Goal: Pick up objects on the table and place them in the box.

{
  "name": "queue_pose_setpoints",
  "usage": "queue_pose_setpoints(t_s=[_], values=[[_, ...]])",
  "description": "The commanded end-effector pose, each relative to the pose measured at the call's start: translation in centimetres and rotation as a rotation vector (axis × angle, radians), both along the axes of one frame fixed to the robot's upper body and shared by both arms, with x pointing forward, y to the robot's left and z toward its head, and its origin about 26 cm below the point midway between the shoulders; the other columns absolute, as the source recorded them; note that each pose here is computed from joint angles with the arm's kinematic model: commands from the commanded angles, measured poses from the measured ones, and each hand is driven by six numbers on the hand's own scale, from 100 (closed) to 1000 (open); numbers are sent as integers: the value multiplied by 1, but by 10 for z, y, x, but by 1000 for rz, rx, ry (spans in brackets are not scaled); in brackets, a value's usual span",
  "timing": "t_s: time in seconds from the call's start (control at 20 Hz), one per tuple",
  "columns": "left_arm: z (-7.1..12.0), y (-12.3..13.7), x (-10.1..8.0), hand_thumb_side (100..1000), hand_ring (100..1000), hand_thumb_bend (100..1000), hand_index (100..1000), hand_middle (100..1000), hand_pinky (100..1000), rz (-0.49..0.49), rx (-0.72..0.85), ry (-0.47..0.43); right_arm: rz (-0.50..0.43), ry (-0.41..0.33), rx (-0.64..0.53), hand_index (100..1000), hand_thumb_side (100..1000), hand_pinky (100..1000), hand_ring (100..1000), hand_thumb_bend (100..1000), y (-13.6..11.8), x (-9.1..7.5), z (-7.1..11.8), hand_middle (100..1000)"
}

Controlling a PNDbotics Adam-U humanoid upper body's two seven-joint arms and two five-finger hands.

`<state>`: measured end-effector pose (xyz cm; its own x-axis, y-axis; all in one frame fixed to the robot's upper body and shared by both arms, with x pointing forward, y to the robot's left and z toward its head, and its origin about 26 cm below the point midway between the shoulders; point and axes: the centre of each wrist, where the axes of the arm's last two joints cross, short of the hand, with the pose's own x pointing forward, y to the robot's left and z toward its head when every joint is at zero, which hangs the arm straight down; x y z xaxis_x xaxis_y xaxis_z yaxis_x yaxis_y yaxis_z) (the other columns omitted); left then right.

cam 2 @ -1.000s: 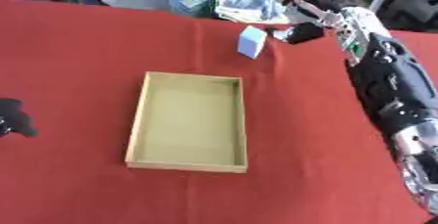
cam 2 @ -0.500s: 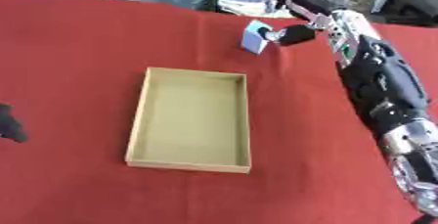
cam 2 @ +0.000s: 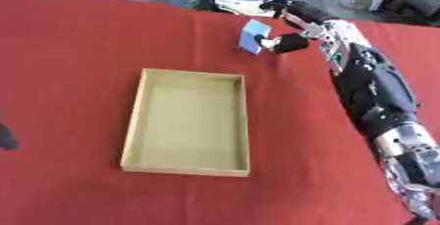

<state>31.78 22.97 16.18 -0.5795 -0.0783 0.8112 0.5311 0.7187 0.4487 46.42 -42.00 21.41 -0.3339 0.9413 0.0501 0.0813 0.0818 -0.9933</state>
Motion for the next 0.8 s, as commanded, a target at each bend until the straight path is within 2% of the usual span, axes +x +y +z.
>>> queue_pose_setpoints(t_s=[0.05,0.8], values=[[9,0,-2,843,598,100,810,601,703,-3,5,-37,-26,-22,-14,1000,677,790,816,269,-8,-2,11,924],[10,-1,-1,844,598,100,810,601,706,-8,7,-42,-75,-14,-3,1000,697,775,802,223,-12,-3,-4,898]])
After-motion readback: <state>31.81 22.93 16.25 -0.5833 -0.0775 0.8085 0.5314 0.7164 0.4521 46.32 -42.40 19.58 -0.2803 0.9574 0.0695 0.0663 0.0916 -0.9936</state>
